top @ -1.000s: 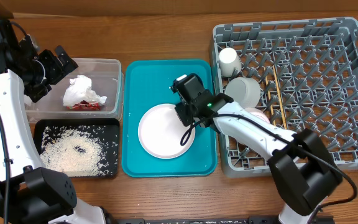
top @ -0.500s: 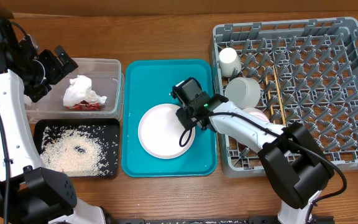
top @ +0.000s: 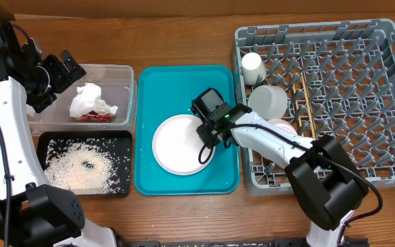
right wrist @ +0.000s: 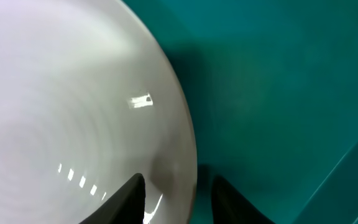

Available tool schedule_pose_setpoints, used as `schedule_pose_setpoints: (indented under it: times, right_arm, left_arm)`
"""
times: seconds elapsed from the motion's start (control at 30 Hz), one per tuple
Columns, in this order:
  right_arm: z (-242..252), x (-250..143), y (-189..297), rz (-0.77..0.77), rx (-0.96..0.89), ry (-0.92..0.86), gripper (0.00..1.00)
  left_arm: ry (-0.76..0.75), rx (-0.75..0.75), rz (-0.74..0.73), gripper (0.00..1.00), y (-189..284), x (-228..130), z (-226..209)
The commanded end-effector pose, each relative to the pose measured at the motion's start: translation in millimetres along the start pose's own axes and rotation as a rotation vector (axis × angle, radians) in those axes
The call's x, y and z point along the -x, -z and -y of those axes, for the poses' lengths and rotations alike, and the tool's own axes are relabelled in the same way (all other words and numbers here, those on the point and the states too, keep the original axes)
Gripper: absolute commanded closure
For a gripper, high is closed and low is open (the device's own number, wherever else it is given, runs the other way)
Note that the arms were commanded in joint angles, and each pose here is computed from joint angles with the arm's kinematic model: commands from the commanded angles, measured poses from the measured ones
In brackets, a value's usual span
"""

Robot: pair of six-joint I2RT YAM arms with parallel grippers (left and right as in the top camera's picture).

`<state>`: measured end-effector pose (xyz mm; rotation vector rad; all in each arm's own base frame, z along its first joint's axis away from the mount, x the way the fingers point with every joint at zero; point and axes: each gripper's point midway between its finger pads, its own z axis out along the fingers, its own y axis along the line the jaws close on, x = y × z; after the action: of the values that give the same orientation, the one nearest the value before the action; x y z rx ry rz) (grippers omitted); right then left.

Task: Sort waste into correct bins and load items into the dishwasher
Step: 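Grasp the large white plate's rim with the right gripper and tilt it up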

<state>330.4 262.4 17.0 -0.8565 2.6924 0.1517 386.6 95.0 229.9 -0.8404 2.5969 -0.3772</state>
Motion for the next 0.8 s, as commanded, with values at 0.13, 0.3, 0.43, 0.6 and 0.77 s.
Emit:
schedule_pose_setpoints:
  times: [0.13,0.3,0.43,0.6,0.77]
  right_arm:
    - [-2.1,-3.7,-5.5,-0.012,0.008,0.007,0.65]
    - [-2.0,-7.7,-12.9,-0.029,0.007,0.007,0.72]
    - [-2.0,-7.4,-12.9,-0.028,0.007,0.007,0.78]
    - [-2.1,-6.0,-12.1,-0.025,0.008,0.007,0.87]
    - [-2.4,2.1,-4.4,-0.012,0.008,0.006,0.96]
  left_arm:
    - [-0.002,-0.006,0.03,0.0,8.9,3.9,4.4]
    - [-0.002,-0.006,0.03,0.0,8.9,3.9,4.4]
    - [-0.002,-0.006,0.029,0.0,8.9,3.8,4.3]
    - [-0.002,-0.006,0.03,0.0,8.9,3.9,4.4]
    - [-0.002,-0.006,0.03,0.0,8.9,3.9,4.4]
